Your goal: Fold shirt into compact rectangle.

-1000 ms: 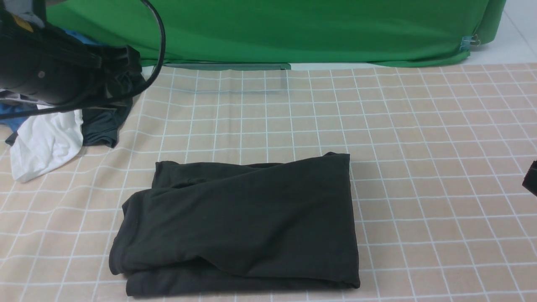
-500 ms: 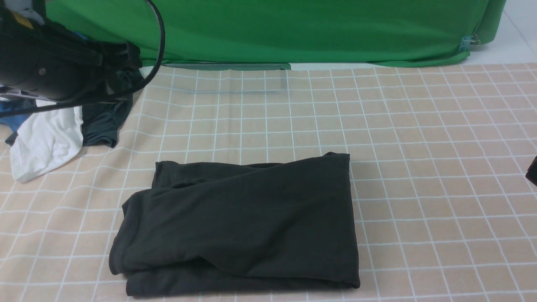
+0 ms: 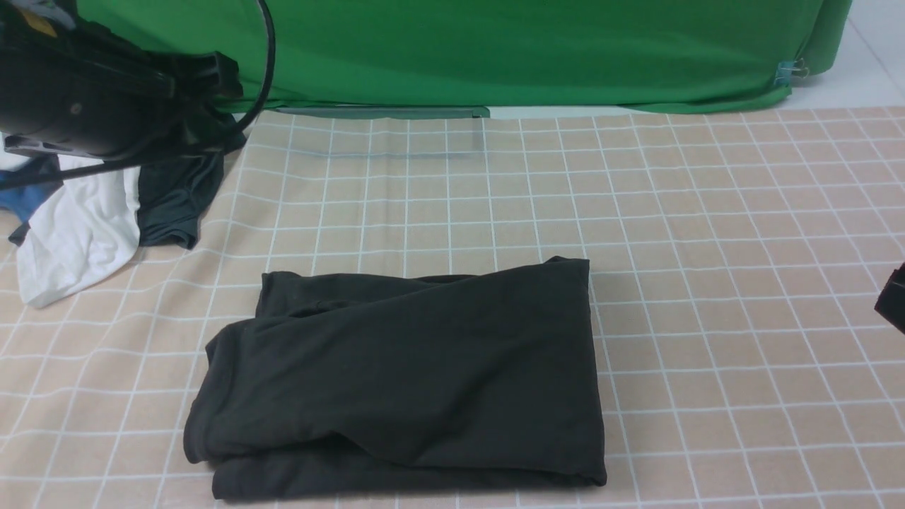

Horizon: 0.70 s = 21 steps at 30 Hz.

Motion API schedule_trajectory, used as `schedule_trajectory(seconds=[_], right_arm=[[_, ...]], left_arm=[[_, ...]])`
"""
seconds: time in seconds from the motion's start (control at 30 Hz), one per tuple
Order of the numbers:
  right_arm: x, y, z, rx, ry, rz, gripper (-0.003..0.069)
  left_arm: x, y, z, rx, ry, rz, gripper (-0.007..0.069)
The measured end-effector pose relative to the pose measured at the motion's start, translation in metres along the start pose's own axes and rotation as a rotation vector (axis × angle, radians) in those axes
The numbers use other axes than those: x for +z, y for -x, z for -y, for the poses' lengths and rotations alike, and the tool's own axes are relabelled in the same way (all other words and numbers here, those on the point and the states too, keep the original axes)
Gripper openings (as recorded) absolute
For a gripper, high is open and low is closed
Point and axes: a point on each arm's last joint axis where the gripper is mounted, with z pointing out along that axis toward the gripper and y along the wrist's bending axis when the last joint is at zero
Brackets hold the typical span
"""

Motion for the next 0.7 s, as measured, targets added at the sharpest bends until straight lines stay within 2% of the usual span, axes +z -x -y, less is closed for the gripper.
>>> schedule_trajectory(seconds=[0.07,0.1,0.2,0.23,0.37,0.43,0.5,0.7], right_arm=[[0.000,-0.006,0.004,0.004,-0.049,-0.017,0.0067],[-0.001,-0.018,0.011,0.010,-0.125,-0.044,0.0073],[-0.008,-0.043,0.021,0.023,-0.271,-0.086,0.0083],[-0.008,-0.043,0.022,0.024,-0.281,-0.085,0.0083],[-0.024,-0.090,0.027,0.047,-0.466,-0.132,0.0110],[-0.027,-0.097,0.028,0.051,-0.498,-0.134,0.0113],[-0.033,-0.114,0.028,0.058,-0.572,-0.133,0.0120],[-0.041,-0.130,0.026,0.097,-0.661,-0.098,0.0133]], left_arm=[[0.000,0.000,0.000,-0.003,-0.003,0.000,0.0018],[0.000,0.000,0.000,-0.003,-0.004,0.000,0.0018],[0.000,0.000,0.000,0.000,-0.003,0.003,0.0018],[0.000,0.000,0.000,0.000,-0.003,0.003,0.0018],[0.000,0.000,0.000,-0.002,-0.005,0.004,0.0018],[0.000,0.000,0.001,-0.003,-0.006,0.004,0.0018],[0.000,0.000,0.001,-0.003,-0.006,0.004,0.0018],[0.000,-0.001,0.000,0.000,-0.002,-0.011,0.0018]])
